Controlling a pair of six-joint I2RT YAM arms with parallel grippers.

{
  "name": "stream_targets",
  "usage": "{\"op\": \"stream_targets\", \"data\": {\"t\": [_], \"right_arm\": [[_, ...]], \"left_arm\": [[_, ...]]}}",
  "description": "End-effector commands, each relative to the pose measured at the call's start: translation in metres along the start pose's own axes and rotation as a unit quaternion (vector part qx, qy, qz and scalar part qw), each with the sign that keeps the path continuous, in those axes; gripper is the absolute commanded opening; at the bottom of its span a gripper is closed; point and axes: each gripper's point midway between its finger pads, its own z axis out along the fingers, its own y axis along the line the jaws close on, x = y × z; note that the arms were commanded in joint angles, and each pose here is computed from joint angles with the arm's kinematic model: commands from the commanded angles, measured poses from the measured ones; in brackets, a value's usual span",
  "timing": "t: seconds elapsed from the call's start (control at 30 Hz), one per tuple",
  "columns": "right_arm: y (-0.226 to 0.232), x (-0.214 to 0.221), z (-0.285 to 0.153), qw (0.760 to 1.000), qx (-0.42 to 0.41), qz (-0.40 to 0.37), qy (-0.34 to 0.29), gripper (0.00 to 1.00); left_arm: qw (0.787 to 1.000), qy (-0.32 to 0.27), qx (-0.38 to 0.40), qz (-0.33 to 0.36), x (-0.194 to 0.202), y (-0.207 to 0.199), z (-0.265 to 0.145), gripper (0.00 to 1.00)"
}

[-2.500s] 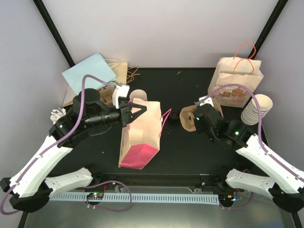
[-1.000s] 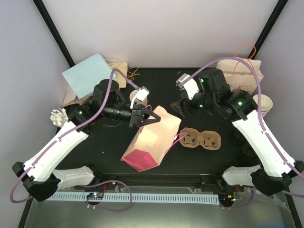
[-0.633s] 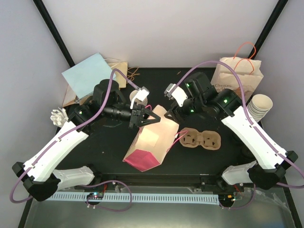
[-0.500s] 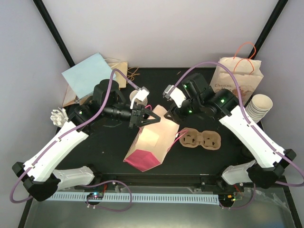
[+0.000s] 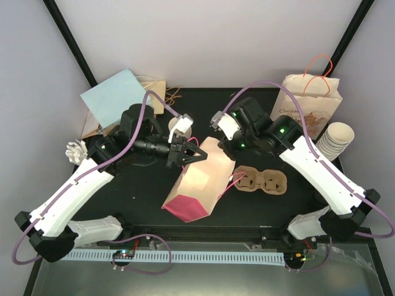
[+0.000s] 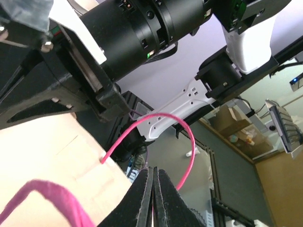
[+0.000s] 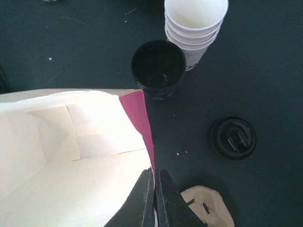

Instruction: Pack the takeout coffee

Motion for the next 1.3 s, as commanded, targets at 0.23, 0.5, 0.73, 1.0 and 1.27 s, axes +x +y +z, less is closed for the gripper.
{"op": "stream_targets", "data": {"t": [0.23, 0.5, 0.73, 1.0, 1.27], "right_arm": [[-0.011, 0.008, -0.023, 0.997, 0.051, 0.056, -0.009, 0.01], [-0.010, 0.002, -0.027, 0.996, 0.047, 0.078, -0.022, 0.01], [-0.010, -0.007, -0.024, 0.994, 0.045, 0.093, -0.023, 0.01], [-0.012, -0.014, -0.019, 0.992, 0.047, 0.116, -0.010, 0.01], [-0.012, -0.015, -0.012, 0.990, 0.049, 0.129, 0.004, 0.02]], "left_arm": [[0.995, 0.009, -0.090, 0.030, 0.011, 0.009, -0.023, 0.37], [0.984, 0.037, -0.171, 0.014, 0.034, 0.018, -0.048, 0.66], [0.968, 0.031, -0.249, 0.014, 0.040, 0.030, -0.071, 0.84], [0.949, 0.028, -0.313, 0.038, 0.047, 0.052, -0.081, 0.98], [0.947, -0.055, -0.294, 0.119, 0.039, 0.047, -0.082, 0.99]]}}
